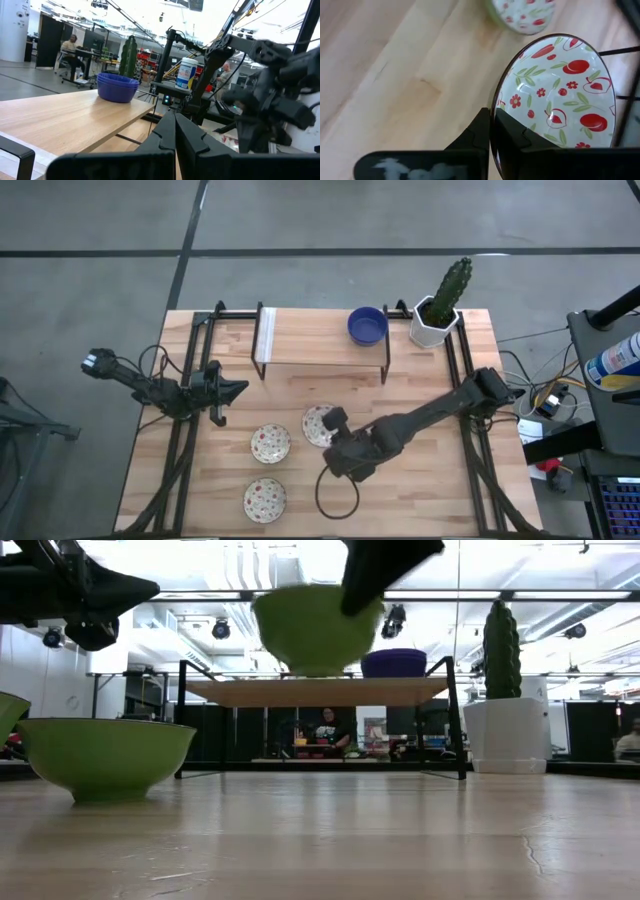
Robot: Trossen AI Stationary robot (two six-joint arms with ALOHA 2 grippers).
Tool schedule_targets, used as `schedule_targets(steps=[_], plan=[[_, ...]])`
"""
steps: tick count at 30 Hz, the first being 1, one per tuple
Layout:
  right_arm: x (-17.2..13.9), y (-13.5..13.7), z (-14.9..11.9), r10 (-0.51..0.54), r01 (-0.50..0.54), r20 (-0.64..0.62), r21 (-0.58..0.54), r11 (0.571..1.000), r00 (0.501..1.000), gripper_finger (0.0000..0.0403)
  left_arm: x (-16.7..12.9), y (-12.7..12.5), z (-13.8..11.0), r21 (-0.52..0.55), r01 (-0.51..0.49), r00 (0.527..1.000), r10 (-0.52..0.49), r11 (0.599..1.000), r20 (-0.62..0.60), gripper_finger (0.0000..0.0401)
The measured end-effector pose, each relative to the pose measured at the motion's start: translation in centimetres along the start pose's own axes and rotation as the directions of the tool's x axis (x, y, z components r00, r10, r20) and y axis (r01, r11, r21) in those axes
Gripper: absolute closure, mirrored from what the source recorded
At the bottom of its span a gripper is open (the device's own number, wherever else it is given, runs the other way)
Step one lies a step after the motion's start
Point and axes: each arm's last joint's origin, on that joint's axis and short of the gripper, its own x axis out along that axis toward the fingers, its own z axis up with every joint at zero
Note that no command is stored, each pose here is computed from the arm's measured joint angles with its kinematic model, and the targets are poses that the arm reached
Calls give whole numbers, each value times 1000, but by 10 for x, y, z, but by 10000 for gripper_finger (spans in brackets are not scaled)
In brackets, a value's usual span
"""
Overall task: Pick & Place Mini bowls
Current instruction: Put the top right green patterned bowl on the shelf
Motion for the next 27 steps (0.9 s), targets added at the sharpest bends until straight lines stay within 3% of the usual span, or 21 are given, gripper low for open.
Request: schedule_targets(steps=[12, 20, 27], plan=[[-42, -68, 11, -80, 78, 50, 44, 996, 996, 390, 0, 0, 0, 0, 0, 1000, 0, 1000, 0, 401], [-49, -127, -8, -137, 135, 9, 127, 983, 990, 390, 0, 0, 0, 0, 0, 1000, 0, 1000, 0, 401], [-42, -178, -36, -114, 112, -3, 233, 966, 993, 390, 0, 0, 0, 0, 0, 1000, 0, 1000, 0, 401]])
